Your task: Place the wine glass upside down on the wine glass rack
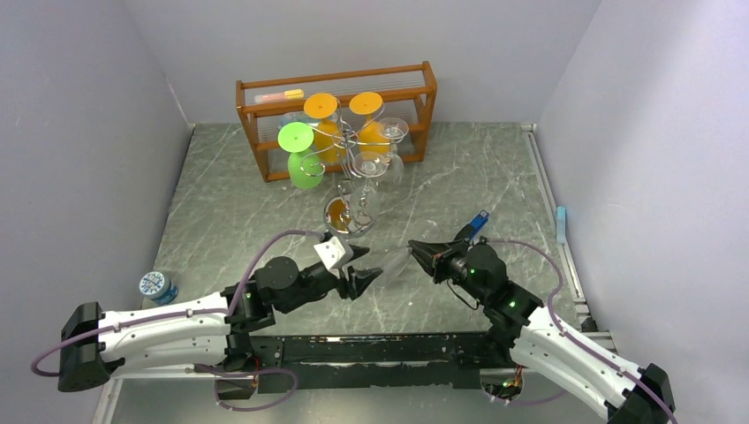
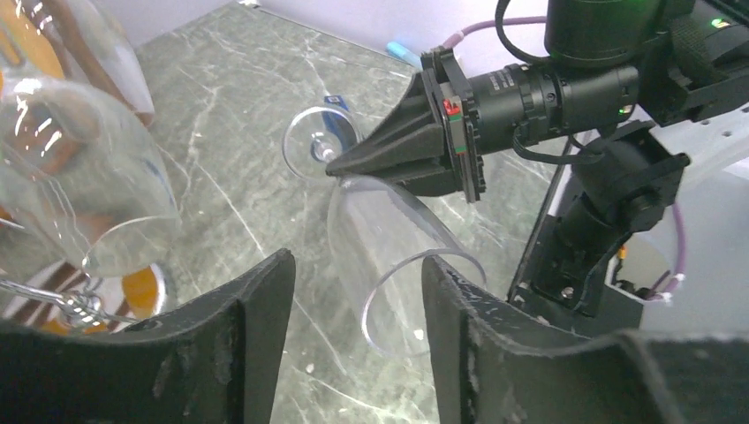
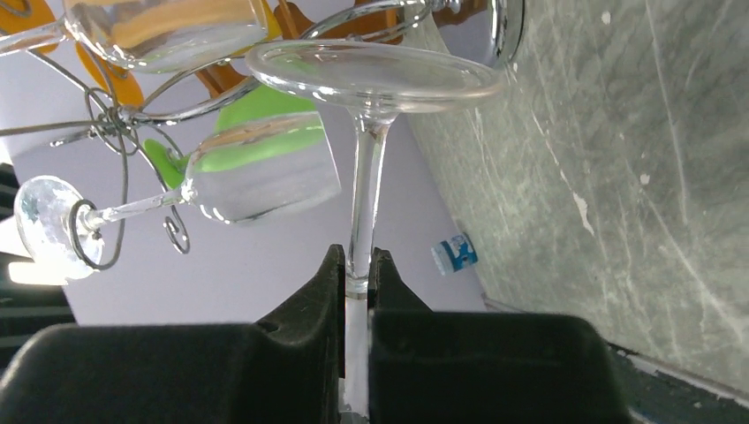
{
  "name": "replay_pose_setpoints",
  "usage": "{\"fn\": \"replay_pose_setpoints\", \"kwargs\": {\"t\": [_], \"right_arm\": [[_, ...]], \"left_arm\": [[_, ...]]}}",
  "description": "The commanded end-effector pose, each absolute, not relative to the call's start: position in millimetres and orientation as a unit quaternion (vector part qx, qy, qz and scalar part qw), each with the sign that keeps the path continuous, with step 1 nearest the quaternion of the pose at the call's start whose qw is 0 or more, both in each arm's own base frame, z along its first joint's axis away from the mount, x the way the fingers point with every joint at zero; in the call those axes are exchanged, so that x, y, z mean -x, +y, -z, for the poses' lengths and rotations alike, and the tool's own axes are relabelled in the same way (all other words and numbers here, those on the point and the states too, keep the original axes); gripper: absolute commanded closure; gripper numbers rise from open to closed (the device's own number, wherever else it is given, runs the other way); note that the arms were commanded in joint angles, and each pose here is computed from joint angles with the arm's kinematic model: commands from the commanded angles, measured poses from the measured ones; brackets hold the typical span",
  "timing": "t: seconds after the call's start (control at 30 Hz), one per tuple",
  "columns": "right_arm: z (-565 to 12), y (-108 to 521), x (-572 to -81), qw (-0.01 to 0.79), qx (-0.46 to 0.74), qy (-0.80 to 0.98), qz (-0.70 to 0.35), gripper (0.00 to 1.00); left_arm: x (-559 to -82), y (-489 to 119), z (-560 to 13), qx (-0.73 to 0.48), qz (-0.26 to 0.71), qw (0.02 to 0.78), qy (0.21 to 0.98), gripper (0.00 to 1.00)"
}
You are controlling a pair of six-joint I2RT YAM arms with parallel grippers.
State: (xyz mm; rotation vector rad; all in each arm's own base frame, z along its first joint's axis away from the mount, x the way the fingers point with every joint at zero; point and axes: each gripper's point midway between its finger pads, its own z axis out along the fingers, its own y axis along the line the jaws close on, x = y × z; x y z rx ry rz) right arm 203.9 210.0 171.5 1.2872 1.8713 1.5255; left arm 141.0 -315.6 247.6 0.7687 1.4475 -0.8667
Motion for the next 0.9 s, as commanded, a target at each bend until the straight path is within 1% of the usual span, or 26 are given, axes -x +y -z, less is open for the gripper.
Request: {"fn": "replay_pose_setpoints", "kwargs": {"t": [0.0,0.07,0.2,0.3,0.33,0.4,0.53,0.63,0.73,0.87], "right_arm": [[-189.4,202.6,-215.1,0.293,-0.406,0.679,-0.537,1.0],[-197.5,200.1,-219.4,0.33,-0.382,0.675,-0.538,1.0],[-204.3,194.4,-224.4,0.393,-0.336,0.675,-0.526,1.0],[-208.6,185.8,-228.9,0.441,-0.308,0.679,-0.5,1.0],[-210.6,181.7,-231.1,0.462,-0.298,0.677,-0.489,1.0],[-219.0,176.2,-232.5,0.504,-0.266,0.669,-0.478,1.0],[-232.5,167.2,-227.0,0.582,-0.184,0.645,-0.459,1.0],[-247.6,168.0,-216.9,0.621,-0.123,0.617,-0.467,1.0],[-261.4,174.8,-206.7,0.642,-0.061,0.604,-0.469,1.0],[-280.5,188.1,-192.5,0.657,0.024,0.586,-0.474,1.0]], "left_arm": [[-129.1,-310.2,-259.3,-0.309,0.418,0.596,0.612,0.36],[-125.4,-305.7,-255.6,-0.309,0.423,0.589,0.615,0.31],[-117.4,-296.0,-249.4,-0.313,0.429,0.574,0.622,0.26],[-115.3,-288.0,-252.8,-0.306,0.432,0.571,0.628,0.2],[-115.7,-285.5,-255.3,-0.3,0.432,0.572,0.63,0.12],[-116.6,-281.2,-261.1,-0.289,0.434,0.574,0.632,0.05],[-122.4,-278.4,-272.3,-0.253,0.438,0.572,0.646,0.04],[-124.9,-284.8,-277.7,-0.227,0.448,0.556,0.662,0.04],[-121.9,-299.5,-282.2,-0.216,0.471,0.531,0.671,0.04],[-116.8,-321.9,-298.3,-0.206,0.512,0.509,0.661,0.06]]}}
